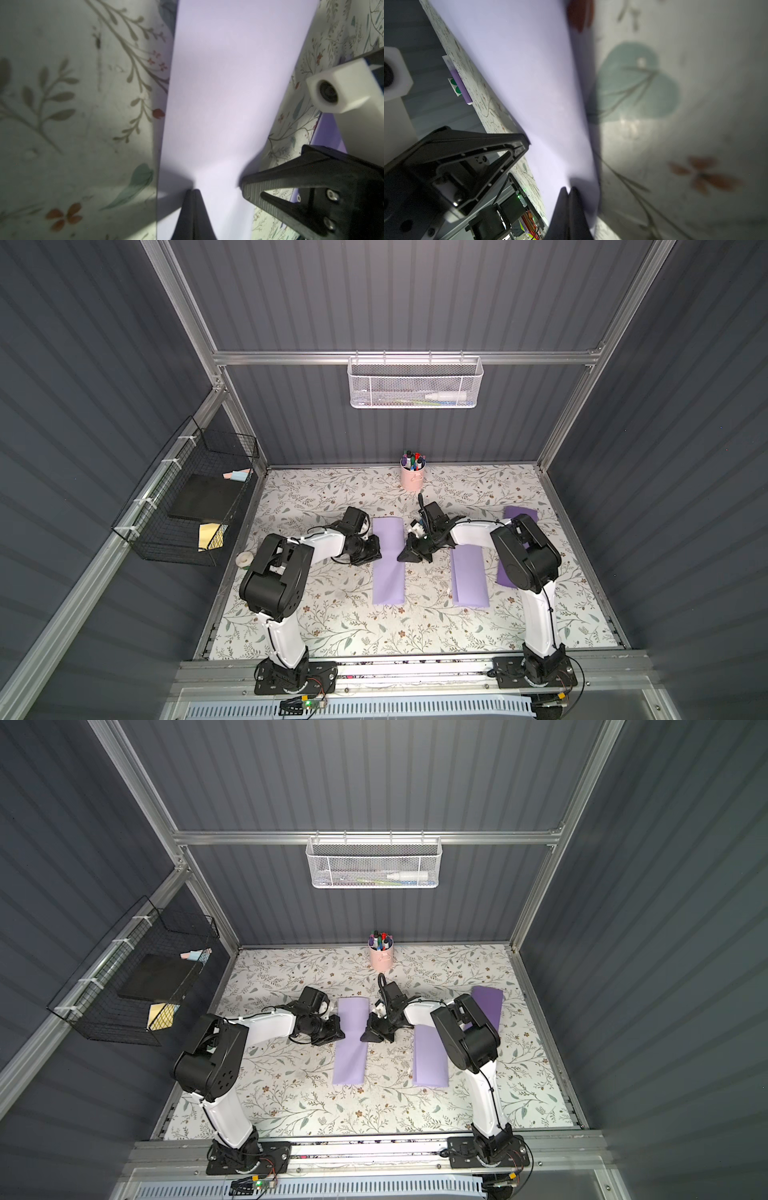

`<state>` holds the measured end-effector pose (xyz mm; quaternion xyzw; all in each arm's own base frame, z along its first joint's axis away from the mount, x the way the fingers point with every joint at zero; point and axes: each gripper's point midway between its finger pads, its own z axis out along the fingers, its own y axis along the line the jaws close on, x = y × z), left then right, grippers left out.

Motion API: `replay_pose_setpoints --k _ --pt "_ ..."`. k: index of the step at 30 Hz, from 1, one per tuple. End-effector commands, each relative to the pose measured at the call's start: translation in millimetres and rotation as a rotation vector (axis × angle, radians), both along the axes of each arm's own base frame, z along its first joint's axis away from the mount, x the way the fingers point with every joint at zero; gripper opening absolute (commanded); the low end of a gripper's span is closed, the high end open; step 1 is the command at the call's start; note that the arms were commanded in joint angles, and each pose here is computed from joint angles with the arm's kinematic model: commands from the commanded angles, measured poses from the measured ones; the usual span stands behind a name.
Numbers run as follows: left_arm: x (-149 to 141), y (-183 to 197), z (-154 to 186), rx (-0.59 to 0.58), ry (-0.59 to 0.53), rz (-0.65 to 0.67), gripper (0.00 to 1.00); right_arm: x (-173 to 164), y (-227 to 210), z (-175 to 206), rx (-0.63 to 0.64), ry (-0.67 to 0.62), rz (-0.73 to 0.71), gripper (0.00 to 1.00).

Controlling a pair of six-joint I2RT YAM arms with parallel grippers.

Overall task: Fold the rectangular paper in half along the long edge
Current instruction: Fold the paper at the center of the board.

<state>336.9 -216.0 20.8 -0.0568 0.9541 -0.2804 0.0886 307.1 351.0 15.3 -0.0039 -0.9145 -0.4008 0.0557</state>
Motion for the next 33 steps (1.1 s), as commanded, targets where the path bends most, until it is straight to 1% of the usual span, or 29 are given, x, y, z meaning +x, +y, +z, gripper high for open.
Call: replay_pose_setpoints --k 1,6,8,10,12,16,19,23,30,33 --pt "-37 30 -40 0.163 0.158 -0.001 0.00 -13 -17 -17 -0.060 0.032 -0.033 0.00" --pt "-37 30 -40 0.169 0.159 -0.004 0.00 -37 -51 -34 -0.112 0.077 -0.067 0.00" --pt "-37 31 -41 0.172 0.160 -0.006 0.00 -43 -62 -35 -0.106 0.090 -0.079 0.00" --pt "-38 31 -41 0.172 0.161 -0.006 0.00 -45 -65 -28 -0.085 0.086 -0.078 0.00" --pt "-38 31 -41 0.172 0.161 -0.006 0.00 -44 -60 -19 -0.064 0.075 -0.067 0.00" --pt "-38 31 -42 0.173 0.163 -0.006 0.00 -42 -32 8 -0.029 0.014 -0.014 0.00" --pt "-38 32 -42 0.175 0.162 -0.003 0.00 -44 -12 20 -0.014 -0.010 0.014 0.00" --pt "-38 31 -41 0.175 0.163 -0.004 0.00 -52 2 17 -0.016 -0.003 0.039 0.00" --pt "-38 31 -42 0.175 0.165 -0.004 0.00 -64 -6 4 -0.038 0.029 0.044 0.00" --pt "-39 31 -43 0.177 0.169 -0.006 0.00 -74 -12 -8 -0.068 0.070 0.060 0.00"
